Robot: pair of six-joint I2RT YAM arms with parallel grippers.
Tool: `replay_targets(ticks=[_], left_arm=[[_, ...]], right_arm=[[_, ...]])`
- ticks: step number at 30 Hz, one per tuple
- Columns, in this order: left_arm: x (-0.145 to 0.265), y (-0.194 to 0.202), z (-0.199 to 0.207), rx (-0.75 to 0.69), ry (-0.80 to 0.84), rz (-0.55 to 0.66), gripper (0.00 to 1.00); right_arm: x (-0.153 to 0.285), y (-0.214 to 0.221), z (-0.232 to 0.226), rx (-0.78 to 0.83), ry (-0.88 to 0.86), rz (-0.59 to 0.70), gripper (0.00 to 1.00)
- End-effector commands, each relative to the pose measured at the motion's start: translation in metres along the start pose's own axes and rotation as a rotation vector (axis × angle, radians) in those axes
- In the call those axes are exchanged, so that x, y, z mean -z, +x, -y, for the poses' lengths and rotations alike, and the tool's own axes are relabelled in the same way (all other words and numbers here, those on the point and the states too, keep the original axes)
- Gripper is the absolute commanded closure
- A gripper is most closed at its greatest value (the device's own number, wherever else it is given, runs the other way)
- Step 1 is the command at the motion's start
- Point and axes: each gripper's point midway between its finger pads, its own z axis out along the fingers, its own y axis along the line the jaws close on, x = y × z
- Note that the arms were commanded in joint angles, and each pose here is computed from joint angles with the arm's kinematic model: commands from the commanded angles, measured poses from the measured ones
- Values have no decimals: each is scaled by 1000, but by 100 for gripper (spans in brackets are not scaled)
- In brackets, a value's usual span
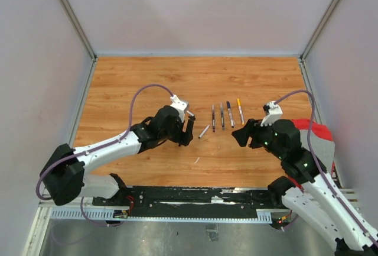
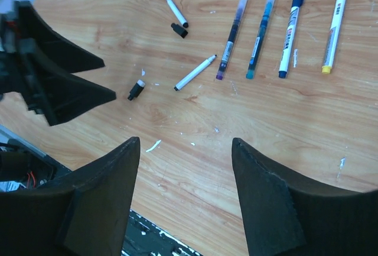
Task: Insert the pens into the pen caps
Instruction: Pick up the pen from the center of the board.
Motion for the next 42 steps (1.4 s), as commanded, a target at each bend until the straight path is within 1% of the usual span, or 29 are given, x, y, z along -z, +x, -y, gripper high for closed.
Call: replay_targets(ticks=[1,5,13,21,25,37,42], left_arm=[[-16,-15,8,-57,15,28,21],[-32,-10,8,-97,9,-21,25],[-64,-7,26,-160,78,-60,36],[-94,15,43,-230,83,-137,45],[-104,23,39,-246,45,-161,49],[-119,33,30,-277,2,-187,52],[-125,40,27,-283,-6,-210,59]], right_arm=[[15,-2,13,-38,51,73,35],[24,-1,17,-35,65,89,35],[23,7,20,-29,73,53,35],[22,11,21,-30,75,38,35],[22,13,20,-32,70,31,35],[18,19,19,-44,56,10,34],[18,20,17,-42,47,3,34]])
